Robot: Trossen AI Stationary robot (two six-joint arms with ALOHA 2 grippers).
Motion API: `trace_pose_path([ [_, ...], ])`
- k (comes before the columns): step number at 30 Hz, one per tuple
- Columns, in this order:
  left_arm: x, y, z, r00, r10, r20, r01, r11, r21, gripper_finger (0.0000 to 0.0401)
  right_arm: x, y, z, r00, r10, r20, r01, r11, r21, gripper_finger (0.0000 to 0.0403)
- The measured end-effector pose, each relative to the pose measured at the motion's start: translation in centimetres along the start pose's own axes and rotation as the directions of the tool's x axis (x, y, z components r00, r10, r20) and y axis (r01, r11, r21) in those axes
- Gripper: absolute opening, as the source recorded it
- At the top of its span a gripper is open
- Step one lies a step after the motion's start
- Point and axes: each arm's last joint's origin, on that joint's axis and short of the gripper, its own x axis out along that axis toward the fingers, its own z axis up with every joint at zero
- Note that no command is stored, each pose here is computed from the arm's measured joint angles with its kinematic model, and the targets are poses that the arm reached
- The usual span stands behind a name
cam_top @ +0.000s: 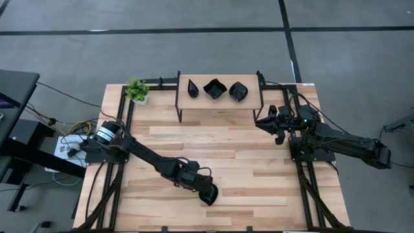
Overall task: Pick & Place Mini shaped plates
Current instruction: Stack the leaf shaped plate on top of the leaf shaped plates on the shelf
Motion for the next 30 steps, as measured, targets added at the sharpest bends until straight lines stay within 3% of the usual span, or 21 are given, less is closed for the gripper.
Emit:
trace_pose_path([
  [13,0.87,0.0,0.01,0.999,-0.009,-0.044,0.009,1.0,-0.009,0.0155,0.0,0.0,0.01,1.0,0.0,0.001,0.0,1.0,0.006,0.0068],
  [20,0.88,0.01,0.01,0.999,-0.008,-0.045,0.008,1.0,-0.014,0.0101,0.0,0.0,0.01,1.0,0.0,0.001,0.0,1.0,0.007,0.0068],
  [28,0.88,0.0,0.05,1.0,-0.011,-0.029,0.011,1.0,-0.014,0.001,0.0,0.0,0.01,1.0,0.0,0.001,0.0,1.0,0.009,0.0068],
  [30,0.88,-0.03,0.06,1.0,-0.014,-0.024,0.014,1.0,-0.015,0.0007,0.0,0.0,0.01,1.0,0.0,0.001,0.0,1.0,0.008,0.0068],
])
